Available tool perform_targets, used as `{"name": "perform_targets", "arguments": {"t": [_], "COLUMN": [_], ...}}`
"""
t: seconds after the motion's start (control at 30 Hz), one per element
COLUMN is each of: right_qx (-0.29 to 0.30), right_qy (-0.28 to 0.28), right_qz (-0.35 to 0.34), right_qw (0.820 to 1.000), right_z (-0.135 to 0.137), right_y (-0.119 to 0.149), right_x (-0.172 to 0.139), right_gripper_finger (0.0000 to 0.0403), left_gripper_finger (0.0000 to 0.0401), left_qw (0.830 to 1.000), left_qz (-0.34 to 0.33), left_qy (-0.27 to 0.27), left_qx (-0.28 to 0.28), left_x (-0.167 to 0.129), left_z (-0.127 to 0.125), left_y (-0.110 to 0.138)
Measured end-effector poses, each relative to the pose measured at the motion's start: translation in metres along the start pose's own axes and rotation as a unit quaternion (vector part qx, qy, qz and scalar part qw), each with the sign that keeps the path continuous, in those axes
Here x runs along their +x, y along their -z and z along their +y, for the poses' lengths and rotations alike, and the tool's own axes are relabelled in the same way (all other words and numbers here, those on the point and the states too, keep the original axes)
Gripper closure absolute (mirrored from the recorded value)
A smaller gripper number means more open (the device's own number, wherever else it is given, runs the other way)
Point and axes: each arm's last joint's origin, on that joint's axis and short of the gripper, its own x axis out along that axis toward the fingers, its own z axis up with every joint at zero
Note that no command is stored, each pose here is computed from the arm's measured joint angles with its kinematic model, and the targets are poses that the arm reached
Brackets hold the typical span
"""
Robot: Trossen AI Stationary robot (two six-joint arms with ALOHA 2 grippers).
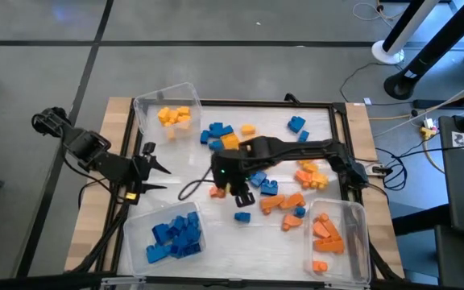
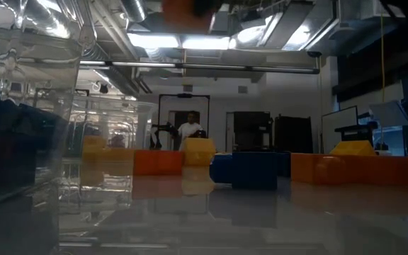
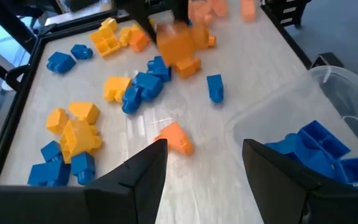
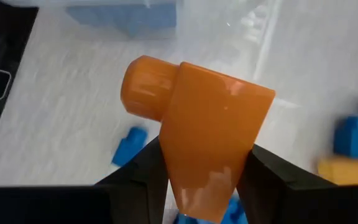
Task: Sort blocks
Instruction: Put the orange game piece into the bottom right transparent bin
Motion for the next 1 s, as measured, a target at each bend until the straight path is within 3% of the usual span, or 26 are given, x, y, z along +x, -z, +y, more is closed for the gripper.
{"name": "perform_targets", "arguments": {"t": [0.3,0.37,0.6,1.0], "right_qx": [0.039,0.045,-0.002,-0.079], "right_qy": [0.081,0.091,0.097,0.138], "right_qz": [0.08,0.071,0.057,0.001], "right_qw": [0.993,0.992,0.994,0.987], "right_z": [0.056,0.07,0.127,0.21], "right_y": [0.022,0.023,0.028,0.05], "right_x": [-0.04,-0.045,-0.053,-0.078], "right_gripper_finger": [0.0247,0.0247,0.0248,0.0248], "left_gripper_finger": [0.0203,0.0203,0.0203,0.0203], "left_qw": [0.999,0.999,0.997,0.995], "left_qz": [-0.018,-0.026,-0.039,0.024], "left_qy": [-0.027,-0.027,-0.056,-0.099], "left_qx": [0.005,0.014,0.018,0.011], "left_x": [0.022,0.029,0.065,0.113], "left_z": [-0.01,-0.014,-0.017,-0.008], "left_y": [-0.014,-0.019,-0.034,-0.031]}}
